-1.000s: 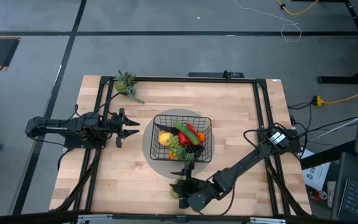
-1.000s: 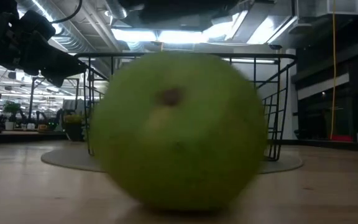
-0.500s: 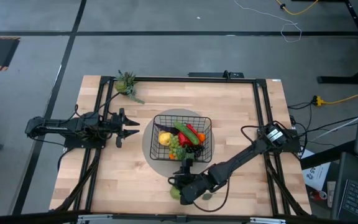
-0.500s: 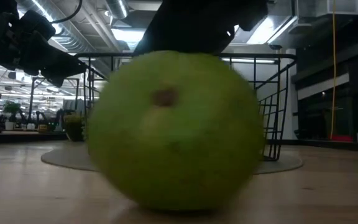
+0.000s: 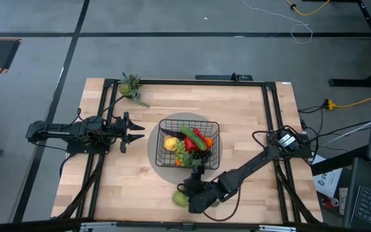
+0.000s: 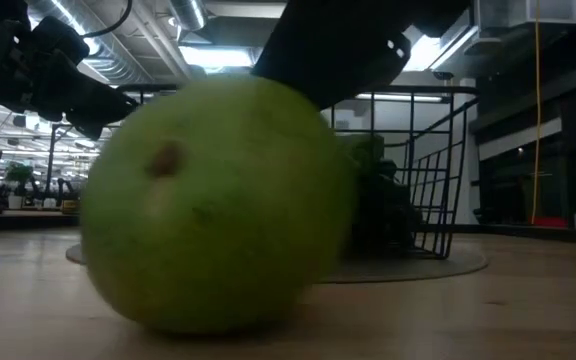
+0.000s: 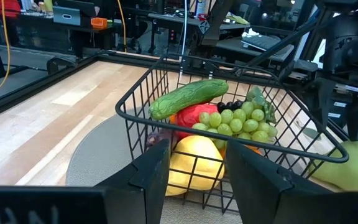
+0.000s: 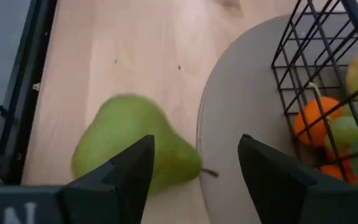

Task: Build produce basket
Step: Put the green pear into the black wire basket

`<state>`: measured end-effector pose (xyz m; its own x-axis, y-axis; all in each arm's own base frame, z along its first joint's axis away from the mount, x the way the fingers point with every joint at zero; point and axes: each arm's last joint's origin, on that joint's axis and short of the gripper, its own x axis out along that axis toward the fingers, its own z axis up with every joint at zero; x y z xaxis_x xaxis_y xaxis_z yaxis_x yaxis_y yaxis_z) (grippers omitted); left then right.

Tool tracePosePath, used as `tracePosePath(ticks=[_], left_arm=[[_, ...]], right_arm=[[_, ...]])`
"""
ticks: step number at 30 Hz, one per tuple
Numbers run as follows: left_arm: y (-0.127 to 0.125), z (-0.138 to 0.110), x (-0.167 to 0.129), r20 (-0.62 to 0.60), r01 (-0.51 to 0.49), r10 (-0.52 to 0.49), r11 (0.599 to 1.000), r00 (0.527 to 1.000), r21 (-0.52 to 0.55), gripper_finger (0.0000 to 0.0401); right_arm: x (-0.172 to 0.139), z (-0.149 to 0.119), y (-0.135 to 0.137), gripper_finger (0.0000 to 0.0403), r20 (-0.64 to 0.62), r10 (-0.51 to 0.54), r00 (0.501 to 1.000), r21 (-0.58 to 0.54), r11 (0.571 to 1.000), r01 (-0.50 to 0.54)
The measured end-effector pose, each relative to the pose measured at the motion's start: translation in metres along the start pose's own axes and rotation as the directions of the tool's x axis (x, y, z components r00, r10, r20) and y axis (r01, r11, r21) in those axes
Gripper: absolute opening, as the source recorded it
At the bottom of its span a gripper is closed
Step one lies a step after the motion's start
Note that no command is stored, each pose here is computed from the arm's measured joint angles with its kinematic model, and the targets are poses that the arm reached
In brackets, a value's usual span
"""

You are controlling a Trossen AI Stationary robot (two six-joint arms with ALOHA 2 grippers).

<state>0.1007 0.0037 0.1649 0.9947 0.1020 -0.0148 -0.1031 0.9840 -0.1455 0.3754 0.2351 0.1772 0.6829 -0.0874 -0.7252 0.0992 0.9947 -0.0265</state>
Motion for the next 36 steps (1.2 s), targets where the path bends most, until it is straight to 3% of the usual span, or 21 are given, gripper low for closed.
tracePosePath(ticks=[10,15,25,36], left_arm=[[0.0,0.0,0.0,0.0,0.0,0.0,1.0,1.0,0.0,0.0151],[0.0,0.0,0.0,0.0,0.0,0.0,1.0,1.0,0.0,0.0151],[0.0,0.0,0.0,0.001,0.0,0.0,1.0,1.0,0.0,0.0151],[0.0,0.0,0.0,0.001,0.0,0.0,1.0,1.0,0.0,0.0151]], right_arm=[[0.0,-0.015,0.01,0.0232,-0.072,0.051,0.996,-0.005,0.999,-0.052],[-0.008,-0.006,0.011,0.0232,-0.009,0.015,1.0,-0.058,0.998,-0.015],[-0.008,-0.002,0.01,0.0232,0.004,0.015,1.0,-0.07,0.997,-0.015],[-0.011,0.008,0.015,0.0232,0.098,0.055,0.994,-0.11,0.993,-0.045]])
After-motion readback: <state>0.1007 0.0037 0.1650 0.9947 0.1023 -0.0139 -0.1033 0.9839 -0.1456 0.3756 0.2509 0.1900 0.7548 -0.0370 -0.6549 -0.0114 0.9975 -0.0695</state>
